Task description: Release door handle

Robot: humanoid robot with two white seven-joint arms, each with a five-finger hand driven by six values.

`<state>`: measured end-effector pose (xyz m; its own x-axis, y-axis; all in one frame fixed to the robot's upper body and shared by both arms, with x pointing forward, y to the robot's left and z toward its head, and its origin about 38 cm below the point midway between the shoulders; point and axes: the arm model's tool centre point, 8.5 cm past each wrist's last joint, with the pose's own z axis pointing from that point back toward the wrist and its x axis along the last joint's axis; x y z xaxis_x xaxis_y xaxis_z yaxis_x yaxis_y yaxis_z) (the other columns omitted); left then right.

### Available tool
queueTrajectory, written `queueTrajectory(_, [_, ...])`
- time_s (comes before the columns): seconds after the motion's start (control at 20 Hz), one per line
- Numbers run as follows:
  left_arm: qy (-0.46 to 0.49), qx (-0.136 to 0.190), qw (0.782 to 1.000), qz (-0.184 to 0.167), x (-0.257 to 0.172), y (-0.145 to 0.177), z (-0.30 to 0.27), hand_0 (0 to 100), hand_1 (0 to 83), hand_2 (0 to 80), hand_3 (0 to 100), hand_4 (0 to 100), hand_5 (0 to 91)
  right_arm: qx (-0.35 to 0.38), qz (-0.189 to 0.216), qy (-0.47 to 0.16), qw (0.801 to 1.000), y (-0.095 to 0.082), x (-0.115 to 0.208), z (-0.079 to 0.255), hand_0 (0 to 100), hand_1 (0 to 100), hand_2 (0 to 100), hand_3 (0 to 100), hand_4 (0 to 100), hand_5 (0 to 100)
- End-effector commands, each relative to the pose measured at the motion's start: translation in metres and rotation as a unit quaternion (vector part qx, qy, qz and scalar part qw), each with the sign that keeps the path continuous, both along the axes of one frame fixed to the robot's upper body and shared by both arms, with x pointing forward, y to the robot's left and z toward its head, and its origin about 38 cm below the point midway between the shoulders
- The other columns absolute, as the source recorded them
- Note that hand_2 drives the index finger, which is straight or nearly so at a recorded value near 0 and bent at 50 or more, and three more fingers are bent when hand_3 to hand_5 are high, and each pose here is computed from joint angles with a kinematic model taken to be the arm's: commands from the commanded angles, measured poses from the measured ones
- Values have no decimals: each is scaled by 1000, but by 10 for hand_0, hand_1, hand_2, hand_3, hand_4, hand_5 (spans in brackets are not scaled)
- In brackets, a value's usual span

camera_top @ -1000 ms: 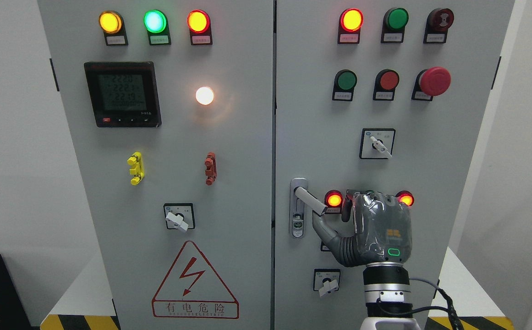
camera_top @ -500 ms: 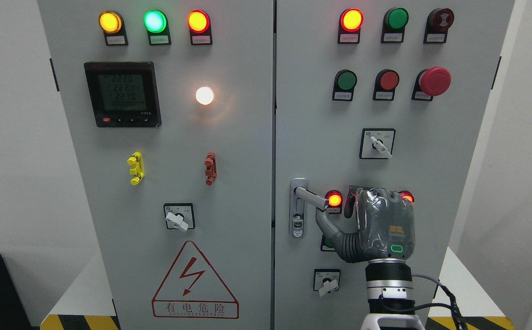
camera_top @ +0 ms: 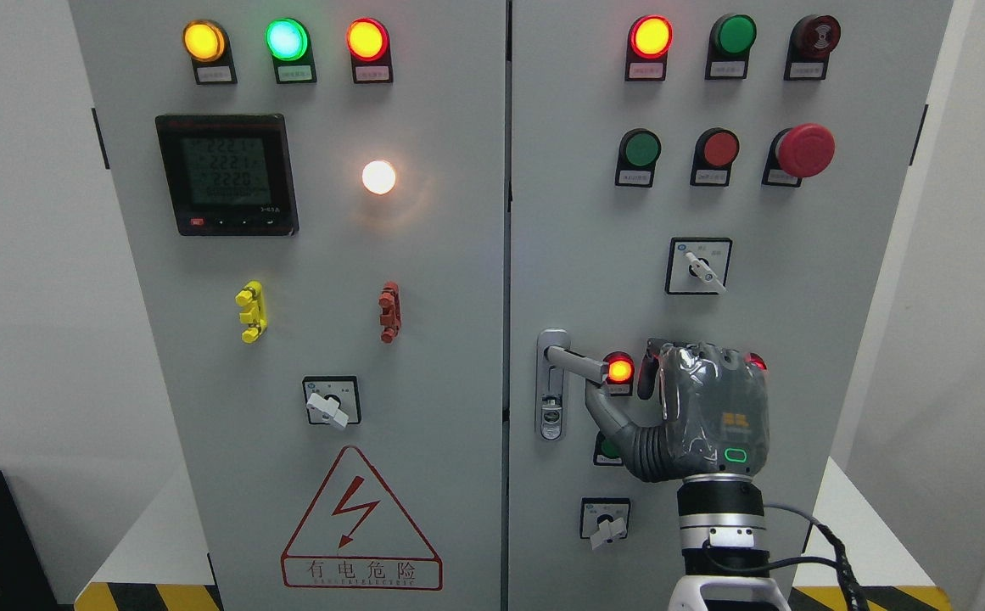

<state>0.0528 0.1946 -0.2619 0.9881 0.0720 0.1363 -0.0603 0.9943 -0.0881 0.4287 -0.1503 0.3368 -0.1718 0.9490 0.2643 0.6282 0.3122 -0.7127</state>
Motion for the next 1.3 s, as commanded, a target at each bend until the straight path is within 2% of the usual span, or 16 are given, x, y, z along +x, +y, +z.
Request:
queueTrajectory(0.0, [-8,1,1000,-10,6,0,0,0,0,24,87,13,0,2,1,5,1000,-1,-6,-7,277,378,813,1000,1000,967])
queueTrajectory(0.2, [-9,1,1000,-10,6,0,0,0,0,25,83,13,0,2,-2,7,1000,-5,-15,-17,277,378,807,1000,1000,961])
queueTrajectory(0.4, [-8,1,1000,-10,6,0,0,0,0,24,84,12,0,4,-9,12,1000,-13,-31,-33,276,375,734,1000,978,939])
queueTrajectory(0.45, [-9,1,1000,-10,6,0,0,0,0,24,84,12,0,2,-14,10,1000,-20,-37,-37,275,372,684,1000,898,906])
queueTrajectory(0.55, [-9,1,1000,-10,6,0,0,0,0,25,85,12,0,-11,-24,7,1000,-35,-51,-46,275,364,613,1000,856,857])
queueTrajectory(0.65, [-9,1,1000,-10,6,0,0,0,0,25,85,12,0,-14,-33,8,999,-48,-63,-52,277,345,513,855,791,771])
queueTrajectory(0.7, [-9,0,1000,-10,6,0,0,0,0,25,85,12,0,-18,-38,6,999,-56,-68,-53,279,333,459,758,724,717])
queueTrajectory(0.8, [-8,1,1000,-10,5,0,0,0,0,25,86,13,0,-26,-47,-3,999,-71,-78,-53,280,325,413,673,647,631])
queueTrajectory(0.9, [-9,1,1000,-10,6,0,0,0,0,25,86,13,0,-32,-54,-12,998,-83,-84,-50,278,315,364,539,530,486])
queueTrajectory(0.95, [-8,1,1000,-10,5,0,0,0,0,26,84,12,0,-33,-55,-16,998,-85,-85,-49,275,303,298,439,424,353])
queueTrajectory(1.0, [-9,1,1000,-10,6,0,0,0,0,25,84,12,0,-32,-56,-21,998,-87,-87,-46,278,288,219,292,255,155])
queueTrajectory(1.05, [-8,1,1000,-10,5,0,0,0,0,25,84,12,0,-32,-57,-25,998,-87,-88,-44,278,287,209,282,253,156])
queueTrajectory(1.1, [-9,0,1000,-10,6,0,0,0,0,25,83,12,0,-31,-58,-33,997,-87,-88,-42,282,282,144,184,153,52])
queueTrajectory(1.15, [-9,1,1000,-10,6,0,0,0,0,25,84,12,0,-31,-58,-42,997,-87,-89,-39,284,275,103,133,85,0])
queueTrajectory(1.2, [-8,1,1000,-10,5,0,0,0,0,25,84,12,0,-30,-58,-49,997,-87,-89,-37,284,272,96,126,77,0])
queueTrajectory(1.25, [-9,1,1000,-10,6,0,0,0,0,25,85,12,0,-29,-58,-53,996,-86,-88,-34,285,257,52,74,22,0])
